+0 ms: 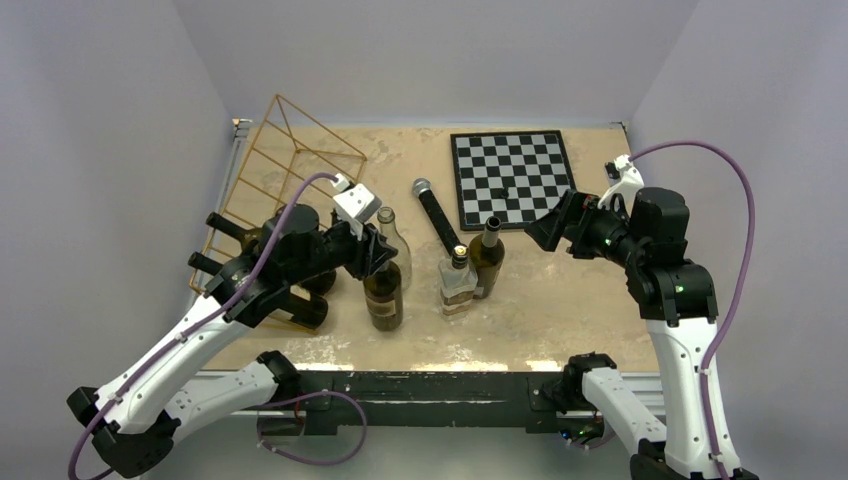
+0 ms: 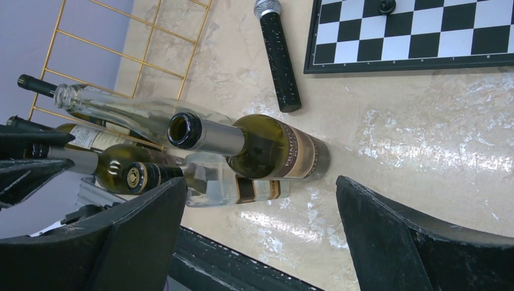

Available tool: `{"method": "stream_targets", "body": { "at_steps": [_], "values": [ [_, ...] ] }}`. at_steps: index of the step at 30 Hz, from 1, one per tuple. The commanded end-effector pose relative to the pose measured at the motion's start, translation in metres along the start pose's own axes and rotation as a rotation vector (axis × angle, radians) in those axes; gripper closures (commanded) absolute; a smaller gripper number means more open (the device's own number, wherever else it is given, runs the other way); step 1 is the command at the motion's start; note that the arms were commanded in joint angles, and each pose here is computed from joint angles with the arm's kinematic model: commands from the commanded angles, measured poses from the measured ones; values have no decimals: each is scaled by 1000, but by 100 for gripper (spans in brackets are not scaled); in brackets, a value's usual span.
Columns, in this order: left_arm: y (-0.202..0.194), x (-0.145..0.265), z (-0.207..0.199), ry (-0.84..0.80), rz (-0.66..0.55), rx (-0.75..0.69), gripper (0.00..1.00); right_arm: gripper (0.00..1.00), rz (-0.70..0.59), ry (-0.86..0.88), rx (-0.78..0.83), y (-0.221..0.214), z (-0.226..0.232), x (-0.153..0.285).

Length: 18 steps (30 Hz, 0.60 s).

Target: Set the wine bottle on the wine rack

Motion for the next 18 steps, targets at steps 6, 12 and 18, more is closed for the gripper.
{"method": "stream_targets", "body": {
  "at_steps": [6, 12, 18],
  "values": [
    [32, 33, 14, 311, -156, -30, 100, 2, -46, 18, 9, 8, 3, 2],
    [53, 42, 18, 383, -184, -15, 100, 2, -46, 18, 8, 7, 3, 2],
    [86, 50, 34, 470, -269, 56, 100, 3, -53, 10, 15, 7, 4, 5]
  ]
}}
Point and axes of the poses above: each gripper's point midway between its finger pads, its own x axis back along the fingers, its own z axis along the line the jaws close on, y = z × x, the point moved 10 cm from there along x, back along the fingers, and after that the axes turned 10 degrees about x, right-handed, at the moved point
